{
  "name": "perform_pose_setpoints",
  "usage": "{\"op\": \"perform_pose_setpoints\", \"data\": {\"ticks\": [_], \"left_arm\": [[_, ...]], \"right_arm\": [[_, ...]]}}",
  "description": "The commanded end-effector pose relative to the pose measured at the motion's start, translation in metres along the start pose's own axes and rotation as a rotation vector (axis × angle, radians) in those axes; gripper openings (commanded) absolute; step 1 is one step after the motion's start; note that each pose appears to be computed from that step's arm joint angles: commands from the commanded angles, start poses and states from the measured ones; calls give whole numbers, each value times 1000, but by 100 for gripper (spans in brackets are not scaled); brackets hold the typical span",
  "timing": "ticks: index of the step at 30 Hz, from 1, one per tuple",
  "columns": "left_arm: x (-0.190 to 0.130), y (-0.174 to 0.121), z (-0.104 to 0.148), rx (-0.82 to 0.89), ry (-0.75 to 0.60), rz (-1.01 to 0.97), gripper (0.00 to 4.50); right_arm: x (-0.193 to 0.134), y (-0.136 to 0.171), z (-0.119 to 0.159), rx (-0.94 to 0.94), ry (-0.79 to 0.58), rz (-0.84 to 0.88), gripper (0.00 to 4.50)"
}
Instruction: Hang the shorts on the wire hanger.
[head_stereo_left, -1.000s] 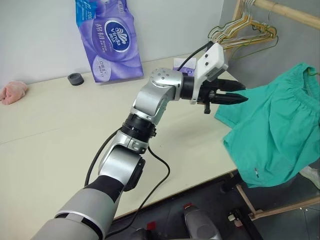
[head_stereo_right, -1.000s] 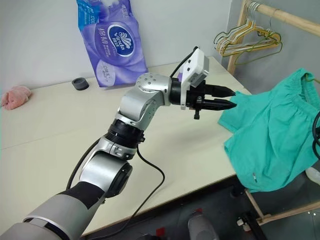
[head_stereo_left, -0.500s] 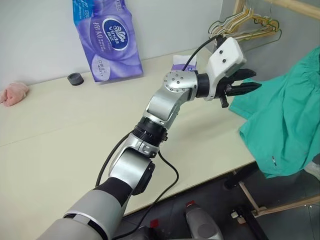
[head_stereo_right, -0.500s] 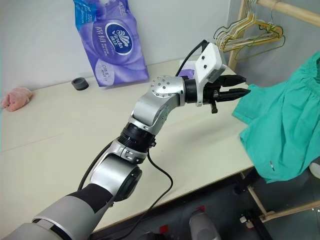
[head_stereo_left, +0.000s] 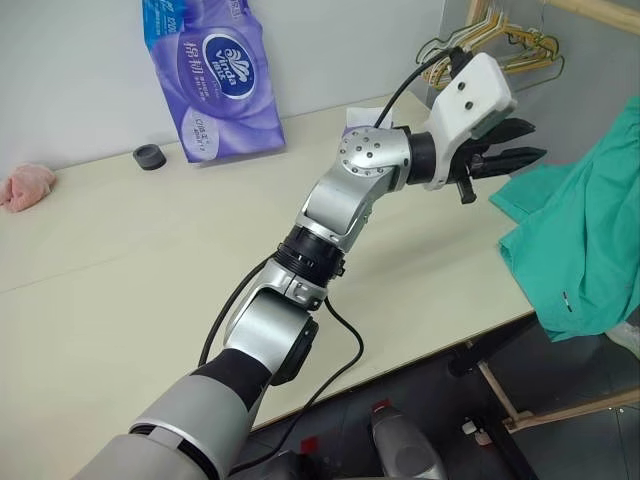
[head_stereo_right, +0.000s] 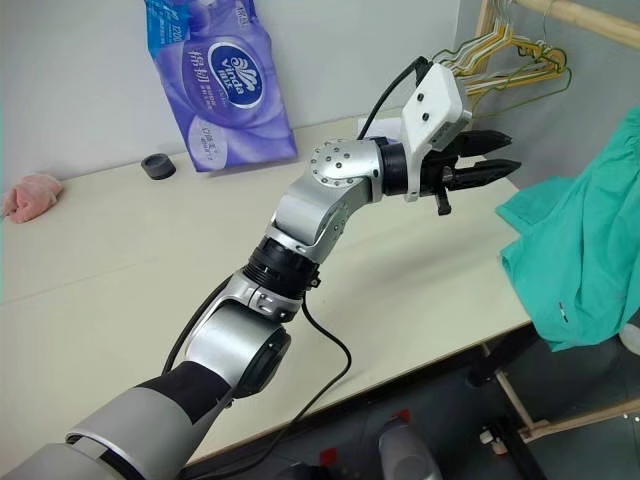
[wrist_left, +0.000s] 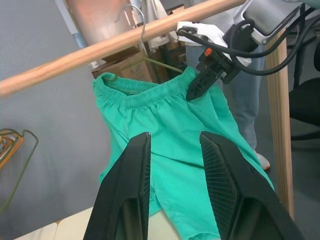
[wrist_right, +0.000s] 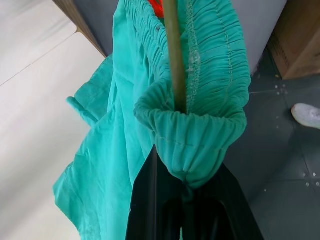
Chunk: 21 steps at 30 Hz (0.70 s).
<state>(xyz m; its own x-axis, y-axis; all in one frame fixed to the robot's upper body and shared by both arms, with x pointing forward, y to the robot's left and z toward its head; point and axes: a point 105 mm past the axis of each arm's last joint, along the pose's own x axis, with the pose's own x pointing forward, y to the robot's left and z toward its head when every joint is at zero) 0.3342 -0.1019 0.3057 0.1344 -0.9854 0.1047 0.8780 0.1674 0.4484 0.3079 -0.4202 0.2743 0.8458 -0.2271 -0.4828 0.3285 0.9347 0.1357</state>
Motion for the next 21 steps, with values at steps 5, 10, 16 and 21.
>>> {"op": "perform_pose_setpoints", "data": {"ticks": [5,10,16,21], "left_arm": [[1,1,20,60,-48,4,163],[0,1,18,64,-42,7,163],[-1,2,17,67,-37,11,163],[-1,2,19,70,-42,10,165]], "right_arm": [[4,1,1,58,-12,0,0],[10,9,-2,65,5,15,0],[14,7,-1,29,-8,-21,0],[14,5,1,19,-29,-34,62]]}}
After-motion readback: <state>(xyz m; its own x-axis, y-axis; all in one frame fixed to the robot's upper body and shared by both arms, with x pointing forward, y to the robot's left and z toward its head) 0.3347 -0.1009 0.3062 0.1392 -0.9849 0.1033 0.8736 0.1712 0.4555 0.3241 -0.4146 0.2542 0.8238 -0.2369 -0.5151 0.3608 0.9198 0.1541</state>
